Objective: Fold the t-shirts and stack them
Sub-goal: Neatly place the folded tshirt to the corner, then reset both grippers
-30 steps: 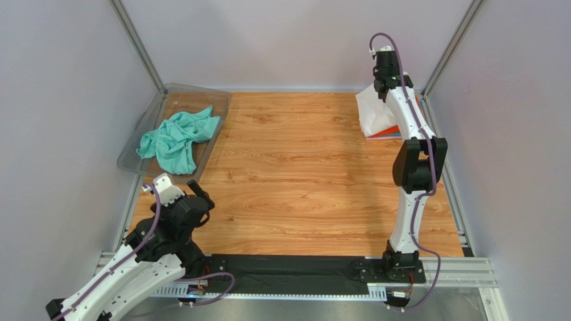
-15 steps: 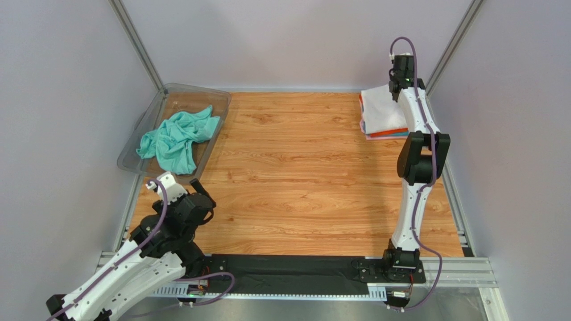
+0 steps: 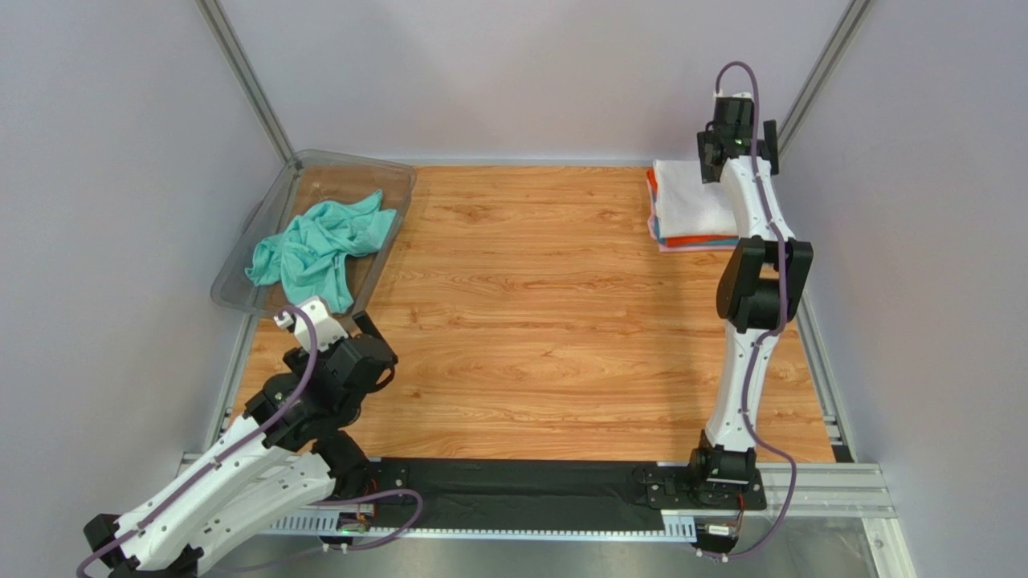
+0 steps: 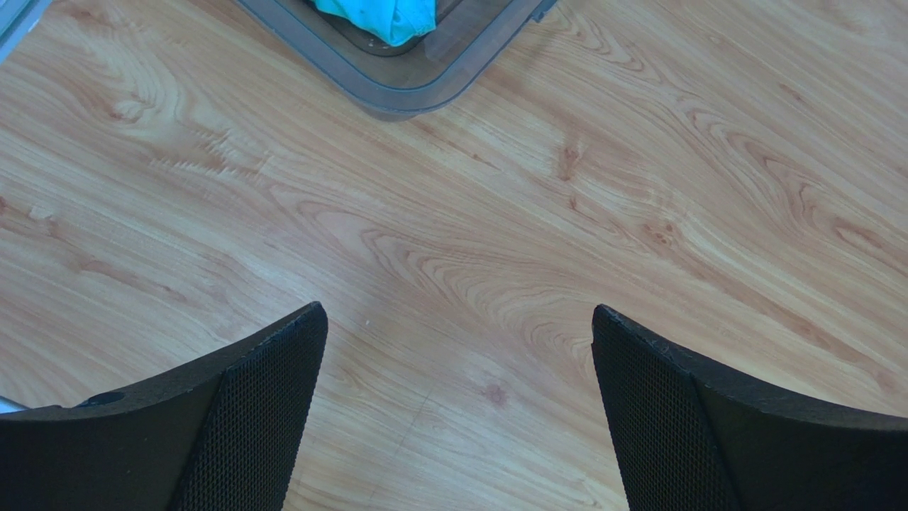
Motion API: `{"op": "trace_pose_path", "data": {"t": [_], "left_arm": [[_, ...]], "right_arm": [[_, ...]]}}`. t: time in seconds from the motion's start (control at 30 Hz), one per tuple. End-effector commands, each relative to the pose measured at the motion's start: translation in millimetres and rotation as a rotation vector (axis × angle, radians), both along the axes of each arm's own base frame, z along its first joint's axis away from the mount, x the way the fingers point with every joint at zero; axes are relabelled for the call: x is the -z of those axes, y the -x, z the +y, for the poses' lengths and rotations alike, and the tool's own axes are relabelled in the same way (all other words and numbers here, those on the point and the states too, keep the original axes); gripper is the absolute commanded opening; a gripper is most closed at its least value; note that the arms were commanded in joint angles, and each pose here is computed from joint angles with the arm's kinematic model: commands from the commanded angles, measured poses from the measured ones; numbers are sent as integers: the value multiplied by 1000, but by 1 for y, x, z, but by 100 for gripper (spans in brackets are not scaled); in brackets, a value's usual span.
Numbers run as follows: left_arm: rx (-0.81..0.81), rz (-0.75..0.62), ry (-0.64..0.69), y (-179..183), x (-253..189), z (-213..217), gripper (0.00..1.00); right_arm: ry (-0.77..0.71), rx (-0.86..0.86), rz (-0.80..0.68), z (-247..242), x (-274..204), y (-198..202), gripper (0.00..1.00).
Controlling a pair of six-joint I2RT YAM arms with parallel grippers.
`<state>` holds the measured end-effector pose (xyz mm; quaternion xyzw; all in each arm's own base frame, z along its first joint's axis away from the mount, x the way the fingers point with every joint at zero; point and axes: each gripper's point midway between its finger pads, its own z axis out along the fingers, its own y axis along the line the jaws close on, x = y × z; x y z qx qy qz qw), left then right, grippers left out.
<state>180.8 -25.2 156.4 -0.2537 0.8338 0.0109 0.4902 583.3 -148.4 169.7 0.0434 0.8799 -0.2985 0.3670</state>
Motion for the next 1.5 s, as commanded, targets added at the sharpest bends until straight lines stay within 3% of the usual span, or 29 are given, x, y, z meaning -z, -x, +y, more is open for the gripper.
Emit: {"op": "trace_pose_path", "data": {"t": [0.0,0.23,0.27,0.33,0.37,0.4,0.73,0.97,1.47], "left_arm": [[14,-52,24,-7,-21,-4,100],[146,-33,47,-11,-22,-29,100],[169,-40,63,-14,-23,-36,100],[226,-17,81,-13,-19,-47,100],[242,-10,84,-13,-18,-50,100],[266,0,97,-11,-18,-55,100],[424,42,145,3,-4,-76,100],[435,45,177,11,9,-75,100],[356,22,144,11,22,-55,100]], "right_arm": [[-33,43,-212,4,-97,18,100],[-306,133,-352,48,-127,91,100],[-331,138,-285,60,-92,107,100],[-436,107,-362,86,-108,131,100],[-467,128,-301,93,-77,149,100],[-498,131,-337,96,-88,165,100],[-723,49,-219,158,-7,284,100],[-845,-60,-211,183,20,317,100],[-824,-78,-349,174,22,328,100]]}}
